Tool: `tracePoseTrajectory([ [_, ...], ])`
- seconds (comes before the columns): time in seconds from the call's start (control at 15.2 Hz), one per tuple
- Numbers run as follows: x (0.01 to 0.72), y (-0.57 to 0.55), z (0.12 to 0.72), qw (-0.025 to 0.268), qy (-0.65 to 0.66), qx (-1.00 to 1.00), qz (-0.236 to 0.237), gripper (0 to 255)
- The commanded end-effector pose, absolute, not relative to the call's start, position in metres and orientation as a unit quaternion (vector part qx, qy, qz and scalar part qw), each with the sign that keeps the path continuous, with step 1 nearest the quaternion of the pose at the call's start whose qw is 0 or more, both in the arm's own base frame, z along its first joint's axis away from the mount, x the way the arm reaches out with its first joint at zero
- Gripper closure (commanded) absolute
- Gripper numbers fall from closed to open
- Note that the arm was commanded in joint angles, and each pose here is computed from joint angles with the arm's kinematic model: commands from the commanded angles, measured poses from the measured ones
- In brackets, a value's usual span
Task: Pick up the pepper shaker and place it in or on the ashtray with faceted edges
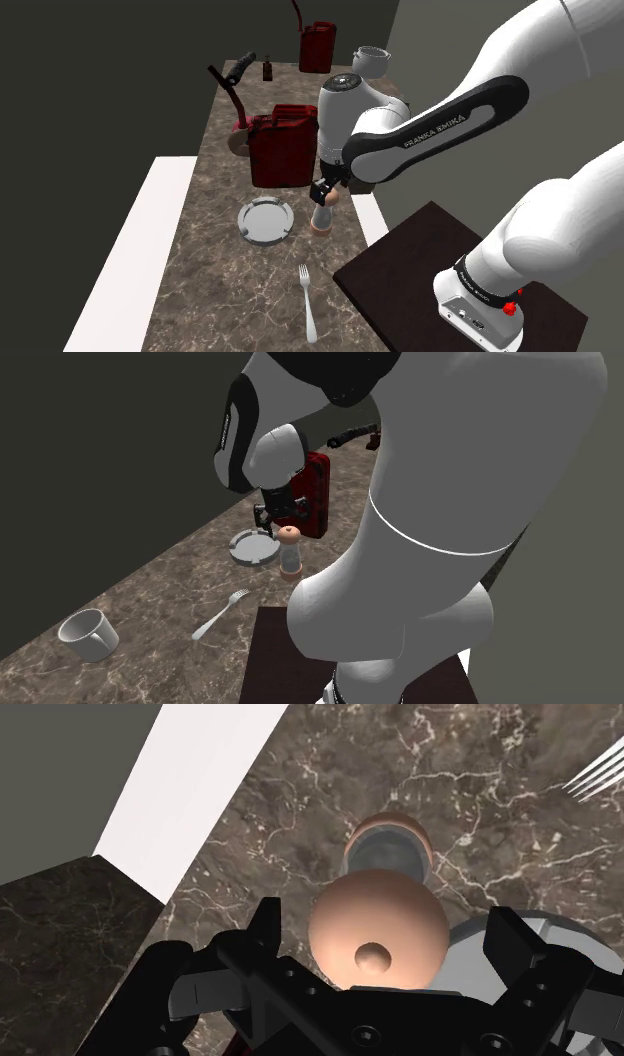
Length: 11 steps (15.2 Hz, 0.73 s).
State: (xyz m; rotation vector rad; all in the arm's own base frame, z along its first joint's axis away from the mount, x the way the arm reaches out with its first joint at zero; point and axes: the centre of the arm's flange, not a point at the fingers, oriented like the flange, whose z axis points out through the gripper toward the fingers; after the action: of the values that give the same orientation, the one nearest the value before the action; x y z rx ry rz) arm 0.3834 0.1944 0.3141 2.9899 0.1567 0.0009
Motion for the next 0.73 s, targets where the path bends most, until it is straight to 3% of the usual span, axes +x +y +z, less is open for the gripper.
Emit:
tracePoseTrajectory([
  [0.0,0.384,0.194,0.303,0.073,0.052,0.996,0.001,0],
  [0.66,0.384,0.192,0.289,0.073,0.052,0.996,0.001,0],
])
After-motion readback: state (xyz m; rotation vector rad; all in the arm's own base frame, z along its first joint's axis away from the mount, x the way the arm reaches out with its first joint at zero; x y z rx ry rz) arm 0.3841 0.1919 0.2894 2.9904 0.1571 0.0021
